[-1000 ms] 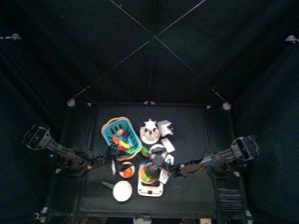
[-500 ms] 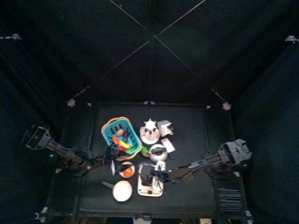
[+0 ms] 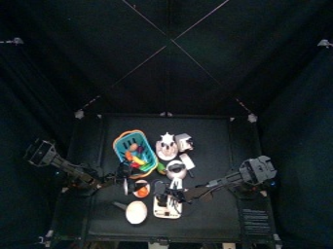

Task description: Place pot lid on pot

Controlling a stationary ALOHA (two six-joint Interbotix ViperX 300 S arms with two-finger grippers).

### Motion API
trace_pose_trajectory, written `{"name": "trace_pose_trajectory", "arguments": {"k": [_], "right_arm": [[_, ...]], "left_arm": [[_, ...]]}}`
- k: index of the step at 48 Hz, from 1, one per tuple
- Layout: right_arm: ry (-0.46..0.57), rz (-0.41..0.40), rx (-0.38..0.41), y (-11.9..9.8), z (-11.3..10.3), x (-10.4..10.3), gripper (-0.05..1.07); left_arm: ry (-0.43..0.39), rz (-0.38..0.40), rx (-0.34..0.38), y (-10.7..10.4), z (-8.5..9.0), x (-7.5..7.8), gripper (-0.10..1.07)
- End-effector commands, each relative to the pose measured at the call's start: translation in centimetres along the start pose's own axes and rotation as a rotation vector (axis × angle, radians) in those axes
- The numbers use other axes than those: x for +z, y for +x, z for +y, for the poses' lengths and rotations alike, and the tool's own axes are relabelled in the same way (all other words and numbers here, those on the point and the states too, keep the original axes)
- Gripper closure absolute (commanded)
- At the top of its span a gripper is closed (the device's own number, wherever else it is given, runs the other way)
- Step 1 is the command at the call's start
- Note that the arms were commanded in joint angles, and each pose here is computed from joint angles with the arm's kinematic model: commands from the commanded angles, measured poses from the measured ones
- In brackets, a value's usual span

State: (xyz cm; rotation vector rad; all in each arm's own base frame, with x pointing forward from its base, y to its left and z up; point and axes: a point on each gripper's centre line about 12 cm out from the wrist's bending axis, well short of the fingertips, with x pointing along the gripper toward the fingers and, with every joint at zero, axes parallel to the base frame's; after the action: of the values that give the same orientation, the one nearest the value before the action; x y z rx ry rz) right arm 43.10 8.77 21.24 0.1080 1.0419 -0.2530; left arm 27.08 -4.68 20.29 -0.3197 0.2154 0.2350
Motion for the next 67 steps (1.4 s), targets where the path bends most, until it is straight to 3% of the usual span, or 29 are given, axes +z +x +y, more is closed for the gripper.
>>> {"name": "trace_pose_trajectory", "arguments": {"k": [1, 56, 61, 67], "right_arm": [[0.017, -0.034, 0.015, -0.99, -0.20, 1.15, 0.53], [0.020, -0.016, 0.030, -0.43, 0.41, 0.73, 0.52], [0.019, -0.016, 0.029, -0.46, 0.38, 0.72, 0.47], [0.015, -0.016, 0.025, -0.40, 0.35, 0.71, 0.32]], "left_arm": [[0.001, -0.016, -0.005, 0.06, -0.27, 0.36, -0.04], [0.002, -0.014, -0.007, 0.05, -0.34, 0.29, -0.04], [0.003, -0.012, -0.007, 0.07, -0.33, 0.26, -0.04], [0.003, -0.011, -0.007, 0.07, -0.34, 0.24, -0.04]]}}
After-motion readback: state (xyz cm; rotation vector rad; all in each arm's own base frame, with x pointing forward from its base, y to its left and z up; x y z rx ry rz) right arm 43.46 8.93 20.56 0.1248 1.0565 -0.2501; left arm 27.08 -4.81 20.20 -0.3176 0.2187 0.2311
